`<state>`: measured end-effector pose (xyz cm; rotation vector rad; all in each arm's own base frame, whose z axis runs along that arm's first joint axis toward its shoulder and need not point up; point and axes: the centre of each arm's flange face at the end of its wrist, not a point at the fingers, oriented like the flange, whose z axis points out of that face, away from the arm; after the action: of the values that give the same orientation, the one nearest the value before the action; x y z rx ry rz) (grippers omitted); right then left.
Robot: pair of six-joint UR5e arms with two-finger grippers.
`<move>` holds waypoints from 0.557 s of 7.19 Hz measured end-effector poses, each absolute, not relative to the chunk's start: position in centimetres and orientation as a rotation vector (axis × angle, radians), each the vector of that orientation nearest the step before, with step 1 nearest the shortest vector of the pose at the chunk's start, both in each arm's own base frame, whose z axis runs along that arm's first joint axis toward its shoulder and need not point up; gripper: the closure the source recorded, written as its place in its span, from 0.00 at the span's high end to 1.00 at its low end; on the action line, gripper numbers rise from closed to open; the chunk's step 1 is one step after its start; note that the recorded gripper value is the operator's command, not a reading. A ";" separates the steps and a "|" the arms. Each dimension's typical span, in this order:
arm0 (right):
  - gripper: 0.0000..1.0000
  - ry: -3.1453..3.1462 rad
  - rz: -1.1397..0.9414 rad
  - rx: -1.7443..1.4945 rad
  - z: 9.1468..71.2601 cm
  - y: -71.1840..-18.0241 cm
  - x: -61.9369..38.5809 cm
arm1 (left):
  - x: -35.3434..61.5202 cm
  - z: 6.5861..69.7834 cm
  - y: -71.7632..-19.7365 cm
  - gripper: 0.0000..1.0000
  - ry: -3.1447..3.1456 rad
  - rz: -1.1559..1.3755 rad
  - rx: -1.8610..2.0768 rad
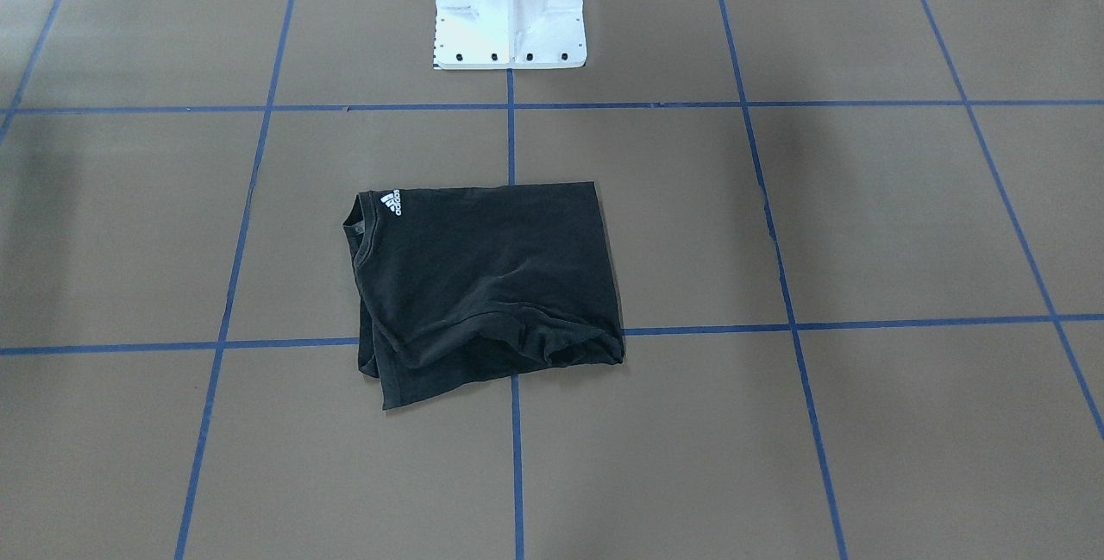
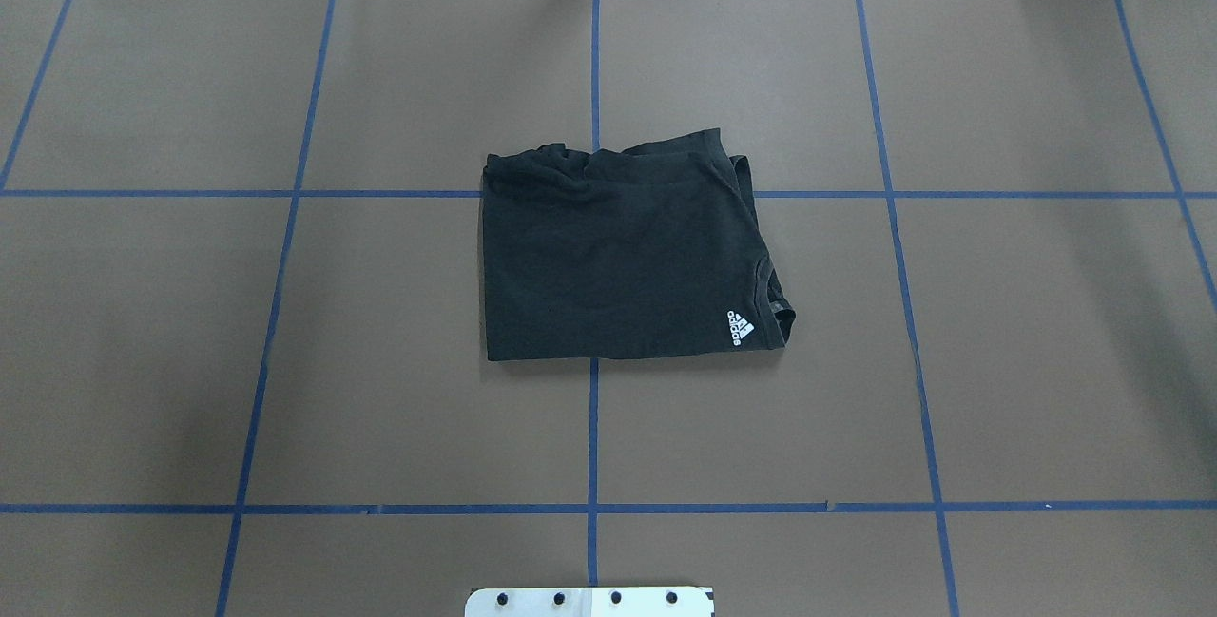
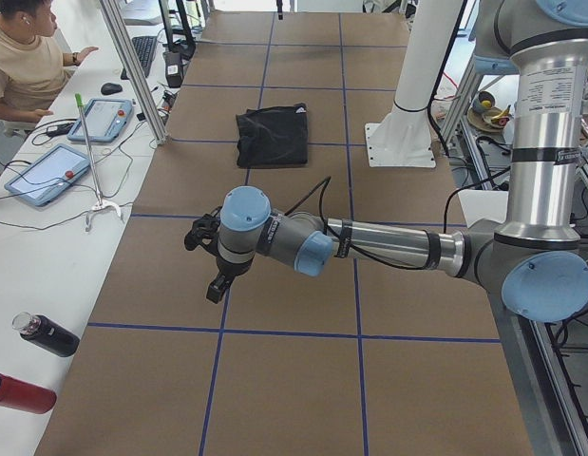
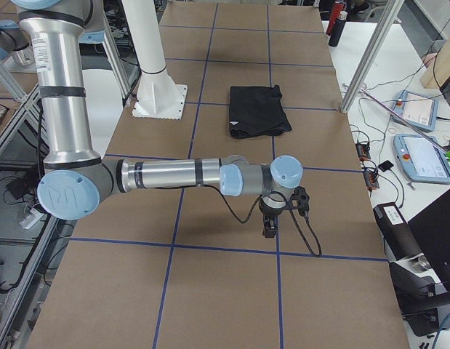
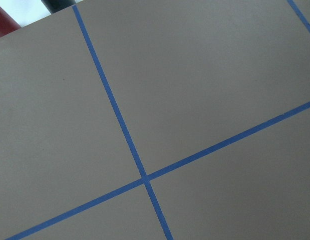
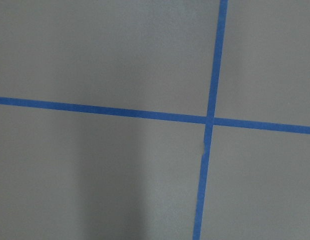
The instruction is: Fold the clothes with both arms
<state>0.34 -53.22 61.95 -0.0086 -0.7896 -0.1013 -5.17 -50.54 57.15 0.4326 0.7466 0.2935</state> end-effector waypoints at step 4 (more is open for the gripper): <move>1.00 -0.788 -0.101 -0.011 62.2 -53.1 0.4 | -5.2 57.0 -50.6 1.00 0.747 0.295 0.435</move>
<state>0.36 -53.12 62.15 -0.0113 -0.7881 -0.1005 -5.16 -50.64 56.98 0.4354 0.7470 0.2947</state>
